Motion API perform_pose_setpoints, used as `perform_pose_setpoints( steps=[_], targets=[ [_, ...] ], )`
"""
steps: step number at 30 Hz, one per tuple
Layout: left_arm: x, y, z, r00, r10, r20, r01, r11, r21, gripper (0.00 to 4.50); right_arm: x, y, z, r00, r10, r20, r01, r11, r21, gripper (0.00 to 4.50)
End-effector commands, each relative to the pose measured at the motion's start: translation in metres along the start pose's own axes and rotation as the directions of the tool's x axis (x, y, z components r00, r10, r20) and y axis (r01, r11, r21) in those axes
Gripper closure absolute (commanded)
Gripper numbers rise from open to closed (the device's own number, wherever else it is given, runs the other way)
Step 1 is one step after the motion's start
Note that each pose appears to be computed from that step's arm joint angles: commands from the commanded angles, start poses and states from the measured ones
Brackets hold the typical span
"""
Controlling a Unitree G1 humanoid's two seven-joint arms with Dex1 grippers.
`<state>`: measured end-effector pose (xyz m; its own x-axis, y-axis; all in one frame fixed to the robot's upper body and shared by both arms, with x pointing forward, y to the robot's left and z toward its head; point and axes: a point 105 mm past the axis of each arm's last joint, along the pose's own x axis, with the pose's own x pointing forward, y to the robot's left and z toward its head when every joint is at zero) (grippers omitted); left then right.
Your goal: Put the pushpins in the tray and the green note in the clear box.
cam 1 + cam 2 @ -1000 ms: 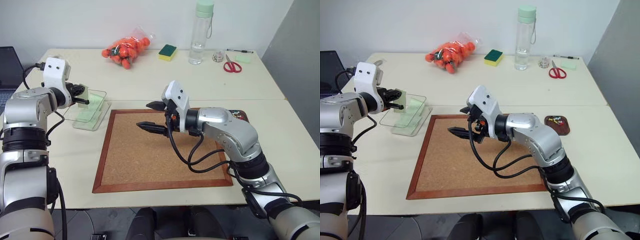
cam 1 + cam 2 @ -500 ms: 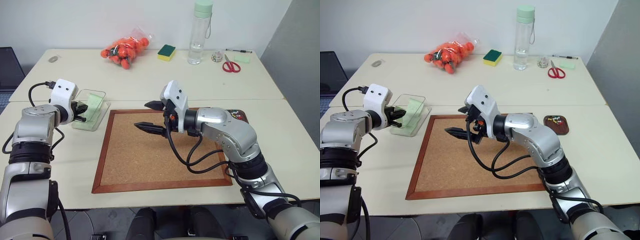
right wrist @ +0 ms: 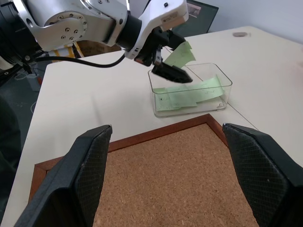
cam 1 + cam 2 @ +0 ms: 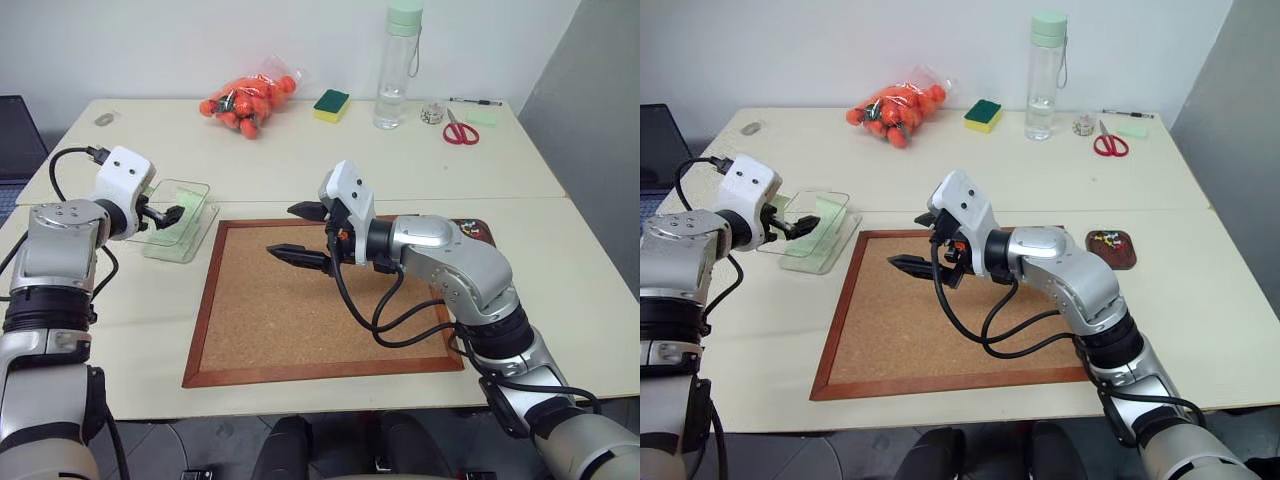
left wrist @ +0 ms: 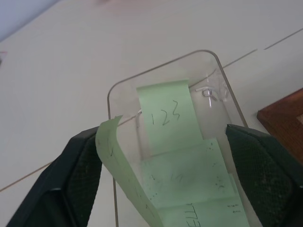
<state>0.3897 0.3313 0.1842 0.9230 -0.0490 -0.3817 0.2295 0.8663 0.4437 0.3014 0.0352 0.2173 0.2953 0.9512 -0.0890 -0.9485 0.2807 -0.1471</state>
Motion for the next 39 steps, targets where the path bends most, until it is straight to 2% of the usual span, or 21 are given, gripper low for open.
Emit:
perform_pose_setpoints(
  steps=[1, 10, 14, 20, 24, 27, 29, 33, 35, 37, 39],
  targets=[
    [-0.011, 0.013, -0.002, 1.0, 0.015, -0.008, -0.015, 1.0, 0.013, 0.01, -0.003, 0.001, 0.011, 0.999, -0.005, 0.046, 0.006, 1.0, -0.022, 0.55],
    [-0.016, 0.026, -0.025, 0.997, 0.012, -0.073, -0.018, 0.997, -0.08, 0.01, -0.004, 0.002, 0.01, 0.999, -0.005, 0.047, 0.006, 1.0, -0.022, 0.55],
    [-0.016, 0.032, -0.03, 0.996, 0.024, -0.088, -0.031, 0.996, -0.08, 0.01, -0.004, 0.002, 0.012, 0.999, -0.004, 0.049, 0.005, 1.0, -0.024, 0.55],
    [-0.016, 0.034, -0.011, 0.999, 0.029, -0.025, -0.03, 0.998, -0.062, 0.01, -0.005, 0.001, 0.012, 0.999, -0.01, 0.052, 0.011, 1.0, -0.025, 0.55],
    [-0.019, 0.033, 0.013, 0.998, 0.037, 0.051, -0.034, 0.997, -0.064, 0.01, -0.006, 0.001, 0.013, 0.999, -0.015, 0.052, 0.016, 1.0, -0.024, 0.55],
    [-0.021, 0.028, 0.028, 0.993, 0.032, 0.116, -0.018, 0.993, -0.115, 0.01, -0.008, 0.0, 0.013, 0.998, -0.019, 0.054, 0.02, 0.999, -0.025, 0.55],
    [-0.024, 0.014, 0.041, 0.982, -0.006, 0.187, 0.035, 0.988, -0.152, 0.01, -0.012, -0.001, 0.012, 0.998, -0.021, 0.056, 0.023, 0.999, -0.025, 0.55],
    [-0.036, -0.03, 0.063, 0.929, -0.133, 0.345, 0.206, 0.961, -0.187, 0.01, -0.036, 0.001, 0.005, 0.997, -0.03, 0.073, 0.03, 1.0, 0.004, 0.55],
    [-0.044, -0.057, 0.064, 0.892, -0.208, 0.401, 0.303, 0.933, -0.191, 0.01, -0.051, 0.0, -0.007, 0.996, -0.063, 0.059, 0.062, 0.998, 0.017, 0.55],
    [-0.051, -0.09, 0.057, 0.864, -0.312, 0.396, 0.394, 0.908, -0.145, 0.01, -0.069, 0.0, -0.022, 0.995, -0.1, 0.025, 0.1, 0.995, 0.025, 0.55],
    [-0.054, -0.112, 0.048, 0.864, -0.315, 0.393, 0.388, 0.914, -0.121, 0.01, -0.089, 0.0, -0.039, 0.988, -0.157, -0.01, 0.157, 0.988, 0.003, 0.55]
  ],
)
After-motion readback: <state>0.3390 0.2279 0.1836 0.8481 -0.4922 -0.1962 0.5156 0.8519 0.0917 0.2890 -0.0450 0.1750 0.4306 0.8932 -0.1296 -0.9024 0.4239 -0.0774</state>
